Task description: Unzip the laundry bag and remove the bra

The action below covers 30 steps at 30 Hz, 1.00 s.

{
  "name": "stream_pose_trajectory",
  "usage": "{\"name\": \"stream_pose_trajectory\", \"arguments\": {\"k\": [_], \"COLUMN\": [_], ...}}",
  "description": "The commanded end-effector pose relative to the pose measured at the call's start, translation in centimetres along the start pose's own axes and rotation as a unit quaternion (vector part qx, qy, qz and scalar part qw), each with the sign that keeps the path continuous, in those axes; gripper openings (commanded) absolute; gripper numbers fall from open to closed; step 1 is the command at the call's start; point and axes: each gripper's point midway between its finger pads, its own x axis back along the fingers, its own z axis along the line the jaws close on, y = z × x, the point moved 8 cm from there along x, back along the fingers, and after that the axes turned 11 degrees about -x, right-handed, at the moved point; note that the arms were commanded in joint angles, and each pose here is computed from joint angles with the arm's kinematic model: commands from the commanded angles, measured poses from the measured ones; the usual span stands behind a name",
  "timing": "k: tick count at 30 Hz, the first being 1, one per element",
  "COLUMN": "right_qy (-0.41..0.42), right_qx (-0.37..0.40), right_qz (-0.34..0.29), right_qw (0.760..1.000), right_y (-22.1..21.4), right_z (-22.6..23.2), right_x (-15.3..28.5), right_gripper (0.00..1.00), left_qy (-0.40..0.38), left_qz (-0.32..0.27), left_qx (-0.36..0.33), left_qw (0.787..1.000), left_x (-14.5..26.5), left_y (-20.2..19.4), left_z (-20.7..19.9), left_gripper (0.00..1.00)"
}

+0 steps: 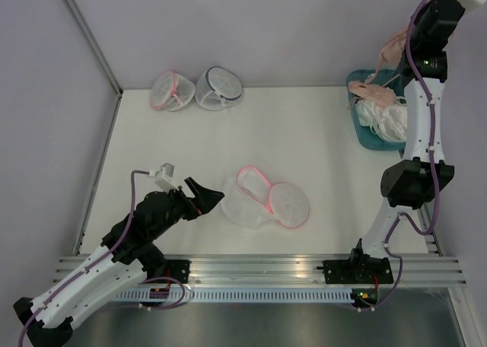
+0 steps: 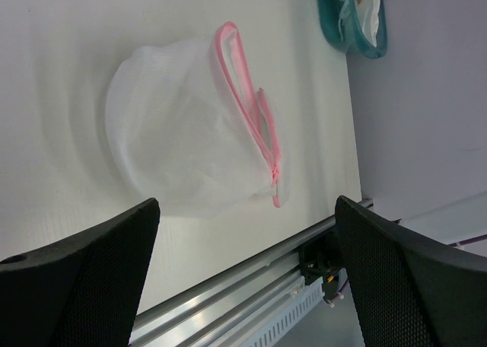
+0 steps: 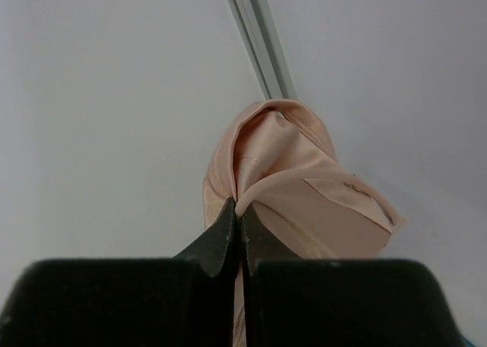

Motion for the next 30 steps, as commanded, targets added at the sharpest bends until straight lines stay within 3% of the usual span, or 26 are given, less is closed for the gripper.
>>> {"name": "stream_pose_trajectory", "arguments": {"k": [1,5,12,23,30], "right_qy": [0.065,0.093,0.054,0.002,-0.071], "right_qx": [-0.078,-0.102,-0.085,-0.051,-0.031], "right_qz": [-0.12,-0.154,-0.101,0.081,0.235], "right_qw": [0.988,0.978,0.99,0.995,0.969], "right_y": [6.1,8.1,2.2,-14.3,-25.4], "right_z": [1.8,1.7,-1.5,-7.4,-12.9], "right_x": [-0.6,-1.6,-4.7,-8.8,-7.5], "right_gripper": [0.0,0.0,0.0,0.01,0.0], "left_qy": [0.006,0.019,0.027,0.038,0.032], "left_qz": [0.001,0.008,0.016,0.021,0.014], "left_qx": [-0.009,-0.01,-0.011,-0.005,0.002], "left_qw": [1.0,1.0,0.999,0.999,0.999], "left_x": [-0.2,-0.7,-1.9,-2.4,-2.3], "left_y": [0.8,0.9,0.9,0.1,0.0], "left_z": [-0.8,-1.0,-1.2,-0.4,-0.2], "left_gripper": [0.99,0.99,1.0,1.0,1.0]}}
